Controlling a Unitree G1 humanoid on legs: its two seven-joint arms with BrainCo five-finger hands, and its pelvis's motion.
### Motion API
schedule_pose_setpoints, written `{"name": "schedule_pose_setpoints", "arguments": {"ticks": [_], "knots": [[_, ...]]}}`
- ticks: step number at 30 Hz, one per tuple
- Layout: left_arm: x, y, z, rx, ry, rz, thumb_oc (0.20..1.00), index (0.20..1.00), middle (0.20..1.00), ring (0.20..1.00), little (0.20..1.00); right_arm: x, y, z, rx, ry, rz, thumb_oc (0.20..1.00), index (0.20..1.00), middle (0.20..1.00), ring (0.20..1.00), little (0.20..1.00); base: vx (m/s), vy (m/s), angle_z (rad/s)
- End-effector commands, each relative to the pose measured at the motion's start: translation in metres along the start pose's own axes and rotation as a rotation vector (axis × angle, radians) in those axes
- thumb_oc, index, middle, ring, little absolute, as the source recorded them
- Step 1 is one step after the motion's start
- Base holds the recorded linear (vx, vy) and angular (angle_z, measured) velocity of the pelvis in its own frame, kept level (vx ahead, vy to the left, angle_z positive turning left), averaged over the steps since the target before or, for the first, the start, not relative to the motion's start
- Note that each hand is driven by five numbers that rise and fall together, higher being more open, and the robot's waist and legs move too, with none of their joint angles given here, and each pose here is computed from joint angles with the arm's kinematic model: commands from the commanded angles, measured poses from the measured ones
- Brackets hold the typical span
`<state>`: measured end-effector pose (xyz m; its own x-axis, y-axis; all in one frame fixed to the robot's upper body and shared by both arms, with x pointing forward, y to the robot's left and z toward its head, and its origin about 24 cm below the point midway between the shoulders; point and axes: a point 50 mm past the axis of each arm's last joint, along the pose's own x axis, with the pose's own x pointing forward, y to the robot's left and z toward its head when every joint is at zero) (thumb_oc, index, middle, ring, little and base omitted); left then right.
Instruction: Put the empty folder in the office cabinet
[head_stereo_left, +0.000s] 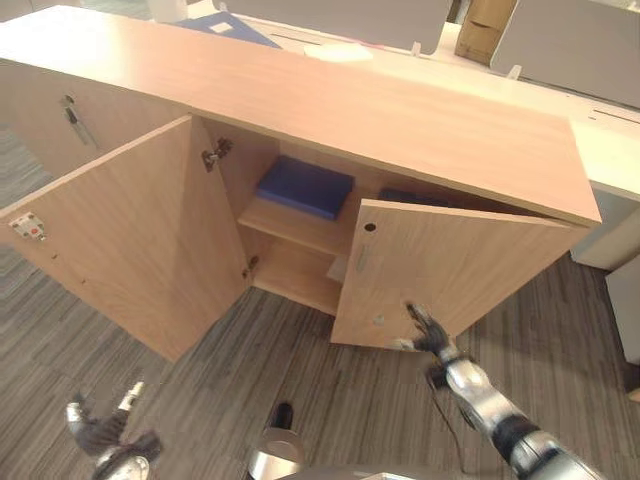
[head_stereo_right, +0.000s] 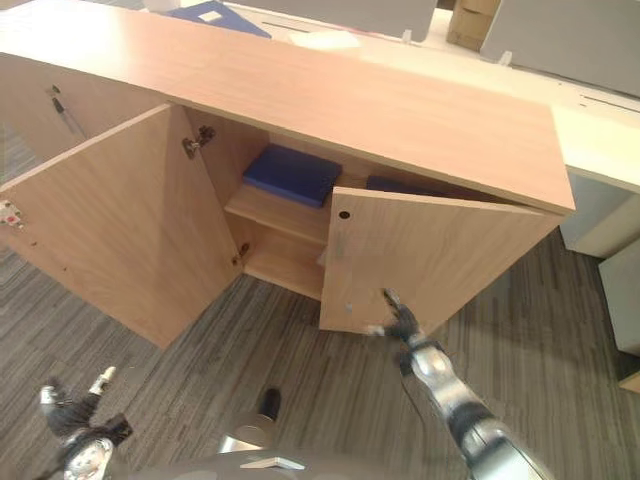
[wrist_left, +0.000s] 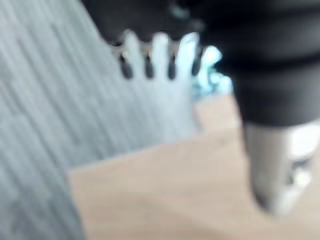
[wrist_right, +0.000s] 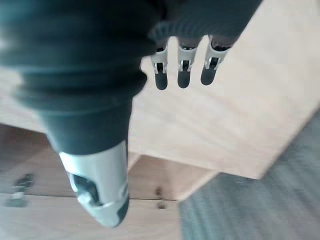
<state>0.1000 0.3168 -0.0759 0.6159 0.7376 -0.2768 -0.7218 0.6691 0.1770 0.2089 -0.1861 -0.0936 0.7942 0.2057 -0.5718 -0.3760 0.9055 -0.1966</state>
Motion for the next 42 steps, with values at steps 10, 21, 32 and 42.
{"name": "schedule_pose_setpoints", "arguments": {"ticks": [10,21,32,42], "knots": [[0.030,0.019,0.055,0.061,-0.254,0.190,1.000,1.000,1.000,1.000,1.000,-0.050,-0.034,-0.065,-0.017,0.234,-0.075,1.000,1.000,1.000,1.000,1.000,-0.14,0.151,-0.04],[0.052,0.038,0.099,0.137,-0.374,0.209,1.000,1.000,1.000,1.000,1.000,-0.058,-0.036,-0.076,0.182,0.184,-0.253,1.000,1.000,1.000,1.000,1.000,0.00,0.316,0.28],[0.064,0.006,0.117,0.207,-0.408,0.073,1.000,1.000,1.000,1.000,1.000,-0.067,-0.021,-0.094,0.316,0.241,-0.281,1.000,1.000,1.000,1.000,1.000,0.02,0.183,0.15],[0.064,-0.013,0.099,0.171,-0.321,0.025,1.000,1.000,1.000,1.000,1.000,-0.072,-0.028,-0.097,0.276,0.276,-0.260,1.000,1.000,1.000,1.000,1.000,0.07,0.046,0.01]]}}
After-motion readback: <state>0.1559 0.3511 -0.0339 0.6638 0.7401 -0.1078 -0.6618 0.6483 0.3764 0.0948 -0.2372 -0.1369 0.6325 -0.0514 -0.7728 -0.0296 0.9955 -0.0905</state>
